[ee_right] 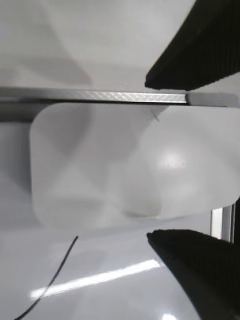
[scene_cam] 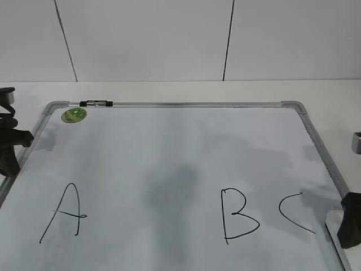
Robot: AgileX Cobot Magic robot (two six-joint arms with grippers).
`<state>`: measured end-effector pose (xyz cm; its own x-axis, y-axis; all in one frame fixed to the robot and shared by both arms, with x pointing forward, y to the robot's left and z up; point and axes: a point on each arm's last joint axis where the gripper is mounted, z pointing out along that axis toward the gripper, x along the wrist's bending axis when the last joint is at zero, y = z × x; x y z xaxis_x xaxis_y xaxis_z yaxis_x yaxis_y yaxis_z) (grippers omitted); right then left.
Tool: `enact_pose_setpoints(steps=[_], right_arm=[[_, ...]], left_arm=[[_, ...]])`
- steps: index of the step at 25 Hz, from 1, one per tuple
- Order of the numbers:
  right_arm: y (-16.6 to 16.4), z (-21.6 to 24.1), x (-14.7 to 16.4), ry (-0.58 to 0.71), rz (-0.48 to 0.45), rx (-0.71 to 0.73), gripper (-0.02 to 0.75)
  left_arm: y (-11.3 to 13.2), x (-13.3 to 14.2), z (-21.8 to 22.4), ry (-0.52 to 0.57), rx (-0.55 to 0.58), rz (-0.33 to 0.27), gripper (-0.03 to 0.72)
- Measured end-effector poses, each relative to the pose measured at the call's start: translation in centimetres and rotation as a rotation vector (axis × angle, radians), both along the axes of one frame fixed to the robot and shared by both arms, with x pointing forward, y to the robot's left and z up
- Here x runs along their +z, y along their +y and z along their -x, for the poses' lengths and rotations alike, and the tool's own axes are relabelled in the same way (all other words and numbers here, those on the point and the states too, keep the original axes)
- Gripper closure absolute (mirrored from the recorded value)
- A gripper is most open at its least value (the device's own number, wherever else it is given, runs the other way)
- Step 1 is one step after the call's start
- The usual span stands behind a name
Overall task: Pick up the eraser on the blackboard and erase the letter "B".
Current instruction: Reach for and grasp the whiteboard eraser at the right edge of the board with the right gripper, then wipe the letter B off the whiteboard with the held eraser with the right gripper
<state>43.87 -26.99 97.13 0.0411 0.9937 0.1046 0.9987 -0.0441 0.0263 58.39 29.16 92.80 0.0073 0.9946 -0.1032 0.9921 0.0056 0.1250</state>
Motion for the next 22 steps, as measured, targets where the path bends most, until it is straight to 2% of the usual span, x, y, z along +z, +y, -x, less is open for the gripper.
enact_pose_setpoints(steps=[9, 22], right_arm=[[1.0, -1.2, -1.2, 0.052, 0.007, 0.043, 0.067], [0.8, -1.3, -2.4, 0.119, 0.040, 0.050, 0.071]], left_arm=[[0.0, 0.0, 0.0, 0.000, 0.000, 0.000, 0.666], [0.0, 0.0, 0.0, 0.000, 0.000, 0.000, 0.666]])
